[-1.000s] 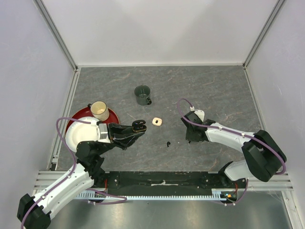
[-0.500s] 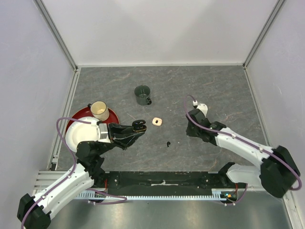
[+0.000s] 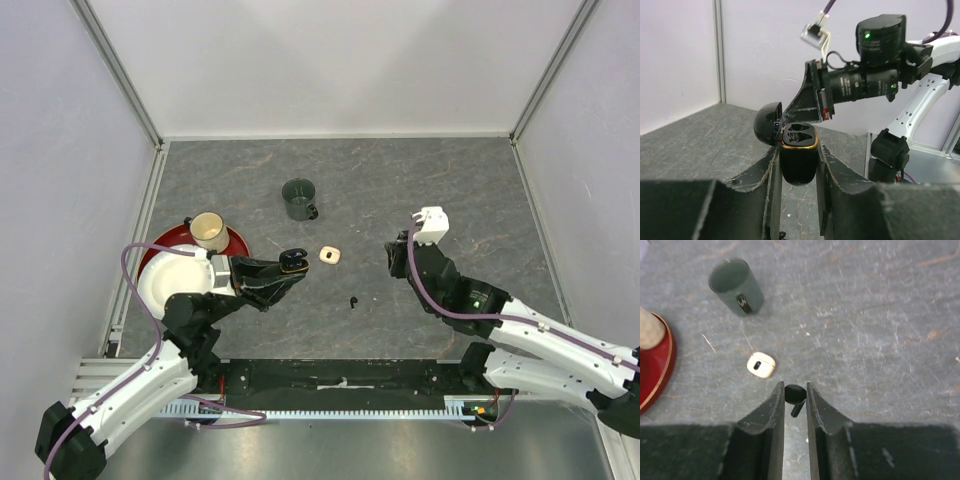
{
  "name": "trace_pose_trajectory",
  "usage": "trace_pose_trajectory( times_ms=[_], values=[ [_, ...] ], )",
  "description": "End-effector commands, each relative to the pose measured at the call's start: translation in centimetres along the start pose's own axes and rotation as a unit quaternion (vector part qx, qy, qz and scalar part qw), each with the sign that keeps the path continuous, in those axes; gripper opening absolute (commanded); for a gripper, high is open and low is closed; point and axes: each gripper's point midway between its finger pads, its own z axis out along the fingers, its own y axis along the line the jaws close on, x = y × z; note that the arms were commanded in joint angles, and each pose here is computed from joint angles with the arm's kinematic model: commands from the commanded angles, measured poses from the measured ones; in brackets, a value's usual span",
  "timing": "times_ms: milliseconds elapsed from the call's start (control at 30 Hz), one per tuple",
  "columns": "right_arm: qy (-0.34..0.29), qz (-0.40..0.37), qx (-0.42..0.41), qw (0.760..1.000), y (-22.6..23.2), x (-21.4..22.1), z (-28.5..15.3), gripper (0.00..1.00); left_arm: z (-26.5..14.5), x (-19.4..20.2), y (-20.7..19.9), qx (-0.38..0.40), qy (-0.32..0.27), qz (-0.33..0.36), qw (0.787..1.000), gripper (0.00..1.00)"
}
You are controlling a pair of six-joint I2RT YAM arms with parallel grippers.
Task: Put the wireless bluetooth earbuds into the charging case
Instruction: Pick up the earbud from the center of the board.
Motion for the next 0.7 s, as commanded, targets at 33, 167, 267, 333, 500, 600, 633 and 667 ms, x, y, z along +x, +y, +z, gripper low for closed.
trace_pose_trajectory(
  times_ms=[33,167,267,333,500,600,633,667],
  values=[
    [-0.123,0.008,-0.001,0.992,1.3,-7.3,-2.4,0.0,0.5,-1.6,0.1,-0.005,-0.027,0.01,1.0,0.02],
    [-0.166,-0.004,-0.04,0.985,4.2,-9.7,-4.3,0.0,0.5,-1.6,0.2,-0.008,-0.026,0.008,1.0,0.02],
    [-0.186,-0.021,-0.066,0.98,6.4,-10.8,-5.6,0.0,0.6,-1.6,0.3,-0.009,-0.024,0.007,1.0,0.02],
    [-0.197,-0.024,-0.07,0.978,7.3,-11.3,-6.3,0.0,0.7,-1.7,0.3,-0.01,-0.024,0.006,1.0,0.02],
    [-0.225,-0.063,-0.109,0.966,11.0,-11.5,-8.7,0.0,0.7,-1.7,0.5,-0.014,-0.023,0.005,1.0,0.02],
    [-0.241,-0.068,-0.127,0.96,12.5,-11.3,-10.1,0.0,0.8,-1.8,0.7,-0.02,-0.024,0.004,0.999,0.02],
    [-0.249,-0.052,-0.133,0.958,13.0,-11.6,-10.5,0.0,0.8,-1.9,0.7,-0.022,-0.025,0.004,0.999,0.02],
    [-0.251,-0.057,-0.139,0.956,13.4,-11.3,-11.0,0.0,0.8,-1.9,0.7,-0.021,-0.026,0.004,0.999,0.02]
  ],
)
